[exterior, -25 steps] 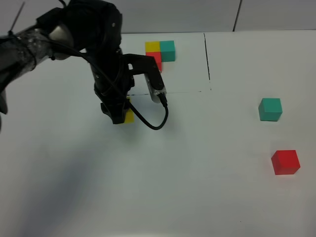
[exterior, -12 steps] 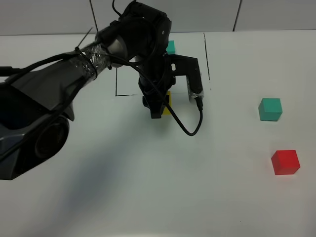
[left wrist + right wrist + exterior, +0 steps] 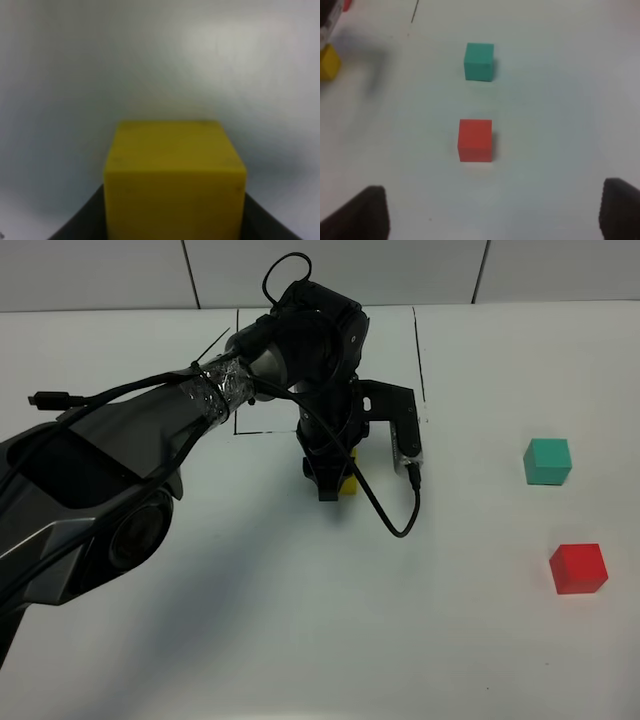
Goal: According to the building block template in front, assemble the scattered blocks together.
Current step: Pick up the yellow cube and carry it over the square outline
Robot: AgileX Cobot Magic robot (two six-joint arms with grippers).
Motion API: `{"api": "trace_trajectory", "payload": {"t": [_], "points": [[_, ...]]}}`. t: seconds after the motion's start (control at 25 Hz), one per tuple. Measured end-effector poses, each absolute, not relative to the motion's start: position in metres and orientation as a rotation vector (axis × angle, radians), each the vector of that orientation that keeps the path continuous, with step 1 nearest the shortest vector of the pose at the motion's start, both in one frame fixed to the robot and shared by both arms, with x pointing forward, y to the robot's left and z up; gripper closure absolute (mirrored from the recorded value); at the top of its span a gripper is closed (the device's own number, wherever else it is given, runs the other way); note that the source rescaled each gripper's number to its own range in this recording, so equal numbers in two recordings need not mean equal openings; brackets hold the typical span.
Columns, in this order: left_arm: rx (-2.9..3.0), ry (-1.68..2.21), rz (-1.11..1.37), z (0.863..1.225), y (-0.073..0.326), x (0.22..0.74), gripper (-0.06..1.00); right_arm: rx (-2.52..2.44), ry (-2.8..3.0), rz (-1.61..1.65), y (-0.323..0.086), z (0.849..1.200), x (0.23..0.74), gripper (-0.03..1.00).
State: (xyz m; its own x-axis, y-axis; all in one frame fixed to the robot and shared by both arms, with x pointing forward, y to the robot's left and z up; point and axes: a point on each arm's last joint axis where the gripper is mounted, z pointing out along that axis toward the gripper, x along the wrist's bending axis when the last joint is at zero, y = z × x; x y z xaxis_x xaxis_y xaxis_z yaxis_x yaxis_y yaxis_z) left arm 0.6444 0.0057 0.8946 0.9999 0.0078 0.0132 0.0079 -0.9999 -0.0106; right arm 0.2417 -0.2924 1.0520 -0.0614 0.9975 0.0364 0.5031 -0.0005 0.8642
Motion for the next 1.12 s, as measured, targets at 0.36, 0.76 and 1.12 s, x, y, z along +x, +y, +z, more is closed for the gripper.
{"api": "trace_trajectory", "payload": {"t": [0.36,0.76,1.12], "points": [[-3.131,-0.017,-0.022,0.8947,0.0056,0.6445,0.94,1.570,1.635,0.980,-0.2923,1.0520,0.2417,0.24],[-3.134,-0.020,-0.017,0.8943,0.0053,0.6443,0.94,1.570,1.635,0.980,-0.2923,1.0520,0.2417,0.24],[-3.138,-0.144,0.000,0.8922,0.0044,0.6436,0.23,1.570,1.635,0.980,-0.2923,1.0520,0.2417,0.24]]}}
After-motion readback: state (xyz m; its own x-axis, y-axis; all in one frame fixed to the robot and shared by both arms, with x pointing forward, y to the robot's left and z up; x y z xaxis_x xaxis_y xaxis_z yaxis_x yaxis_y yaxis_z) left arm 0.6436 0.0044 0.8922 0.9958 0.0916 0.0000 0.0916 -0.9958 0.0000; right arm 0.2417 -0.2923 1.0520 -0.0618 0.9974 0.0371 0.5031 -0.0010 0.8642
